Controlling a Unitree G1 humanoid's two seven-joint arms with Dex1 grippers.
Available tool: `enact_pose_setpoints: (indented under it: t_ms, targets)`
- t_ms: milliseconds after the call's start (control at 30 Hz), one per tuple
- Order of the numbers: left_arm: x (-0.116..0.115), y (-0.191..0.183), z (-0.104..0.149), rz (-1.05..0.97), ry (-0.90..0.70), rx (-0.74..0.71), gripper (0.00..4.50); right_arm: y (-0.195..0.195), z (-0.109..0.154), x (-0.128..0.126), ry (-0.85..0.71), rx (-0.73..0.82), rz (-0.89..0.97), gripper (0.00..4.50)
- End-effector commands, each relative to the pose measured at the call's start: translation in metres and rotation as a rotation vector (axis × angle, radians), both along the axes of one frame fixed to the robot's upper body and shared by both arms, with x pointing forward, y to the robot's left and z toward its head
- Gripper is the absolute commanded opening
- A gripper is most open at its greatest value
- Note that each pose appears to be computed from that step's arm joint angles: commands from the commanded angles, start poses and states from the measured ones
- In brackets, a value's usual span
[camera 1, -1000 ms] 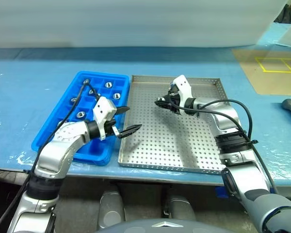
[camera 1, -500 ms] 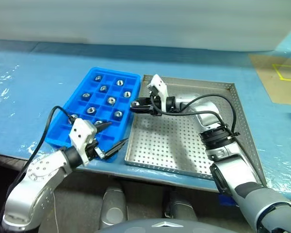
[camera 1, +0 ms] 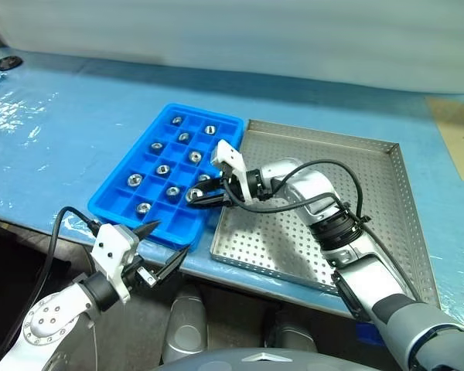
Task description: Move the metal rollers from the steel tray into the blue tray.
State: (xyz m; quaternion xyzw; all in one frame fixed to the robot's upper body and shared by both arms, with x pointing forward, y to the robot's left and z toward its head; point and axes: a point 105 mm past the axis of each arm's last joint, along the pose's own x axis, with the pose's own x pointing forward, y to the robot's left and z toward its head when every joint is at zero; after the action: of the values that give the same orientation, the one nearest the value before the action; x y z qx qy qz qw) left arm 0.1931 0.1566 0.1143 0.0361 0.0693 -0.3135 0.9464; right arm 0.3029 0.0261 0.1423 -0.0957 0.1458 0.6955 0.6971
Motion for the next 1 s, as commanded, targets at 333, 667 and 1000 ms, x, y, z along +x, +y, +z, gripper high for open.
enact_pose_setpoints:
  t_ms: [333, 667, 1000]
  targets:
    - [-0.004, -0.003, 0.010, 0.010, -0.050, -0.013, 4.50, 0.021, -0.020, -0.013, -0.060, -0.124, 0.050, 1.60]
    - [-0.001, -0.006, 0.012, -0.004, -0.055, -0.018, 4.50, 0.020, -0.030, -0.008, -0.084, -0.189, 0.022, 1.60]
    - [0.009, -0.006, 0.015, 0.000, -0.077, -0.039, 4.50, 0.015, -0.021, 0.005, -0.078, -0.131, -0.029, 4.31]
